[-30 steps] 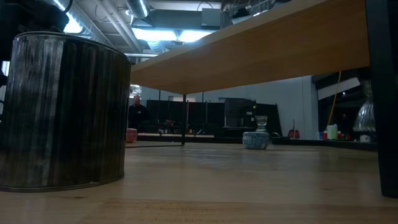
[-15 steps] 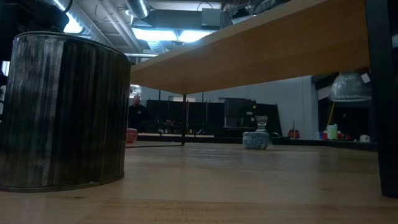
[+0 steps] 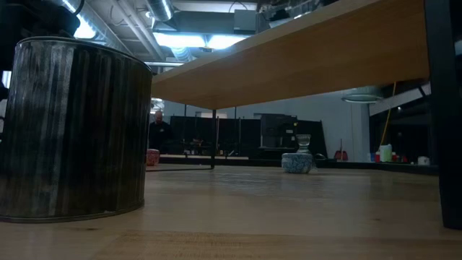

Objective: Pick & Place candle stick holders
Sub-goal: Put the right transparent candle holder on the shelf

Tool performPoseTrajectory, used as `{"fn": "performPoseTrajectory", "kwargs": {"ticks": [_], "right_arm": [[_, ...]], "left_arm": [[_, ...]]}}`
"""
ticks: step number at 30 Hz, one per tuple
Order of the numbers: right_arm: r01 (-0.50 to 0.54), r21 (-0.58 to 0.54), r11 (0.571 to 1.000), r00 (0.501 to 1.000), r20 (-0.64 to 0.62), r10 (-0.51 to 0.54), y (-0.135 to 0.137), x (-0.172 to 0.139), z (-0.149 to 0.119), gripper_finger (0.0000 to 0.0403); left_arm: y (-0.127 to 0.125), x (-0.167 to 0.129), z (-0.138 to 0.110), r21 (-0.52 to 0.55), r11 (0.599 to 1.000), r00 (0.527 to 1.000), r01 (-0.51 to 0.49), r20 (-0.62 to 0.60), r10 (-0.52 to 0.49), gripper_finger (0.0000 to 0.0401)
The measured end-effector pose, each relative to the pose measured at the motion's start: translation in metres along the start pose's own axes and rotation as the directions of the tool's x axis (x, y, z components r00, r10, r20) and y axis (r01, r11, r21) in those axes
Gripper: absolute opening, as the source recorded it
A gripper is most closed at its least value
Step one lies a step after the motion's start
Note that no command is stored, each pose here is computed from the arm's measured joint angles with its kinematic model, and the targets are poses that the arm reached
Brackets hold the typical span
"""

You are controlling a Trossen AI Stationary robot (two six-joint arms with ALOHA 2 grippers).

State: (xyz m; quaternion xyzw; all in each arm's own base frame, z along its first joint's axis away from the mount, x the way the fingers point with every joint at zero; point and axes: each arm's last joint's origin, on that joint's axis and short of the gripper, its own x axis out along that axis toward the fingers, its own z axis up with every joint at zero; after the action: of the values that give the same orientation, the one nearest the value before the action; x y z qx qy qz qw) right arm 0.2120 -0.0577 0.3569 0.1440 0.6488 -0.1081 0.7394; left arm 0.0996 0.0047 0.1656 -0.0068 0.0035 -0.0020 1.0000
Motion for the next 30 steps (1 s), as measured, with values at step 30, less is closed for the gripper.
{"fn": "performPoseTrajectory", "kwargs": {"ticks": [30], "right_arm": [[0.042, -0.285, 0.958, 0.994, 0.113, -0.010, 0.005, -0.014, 0.103, 0.0181]], "left_arm": [[0.000, 0.000, 0.000, 0.000, 1.000, 1.000, 0.000, 0.000, 0.000, 0.0004]]}}
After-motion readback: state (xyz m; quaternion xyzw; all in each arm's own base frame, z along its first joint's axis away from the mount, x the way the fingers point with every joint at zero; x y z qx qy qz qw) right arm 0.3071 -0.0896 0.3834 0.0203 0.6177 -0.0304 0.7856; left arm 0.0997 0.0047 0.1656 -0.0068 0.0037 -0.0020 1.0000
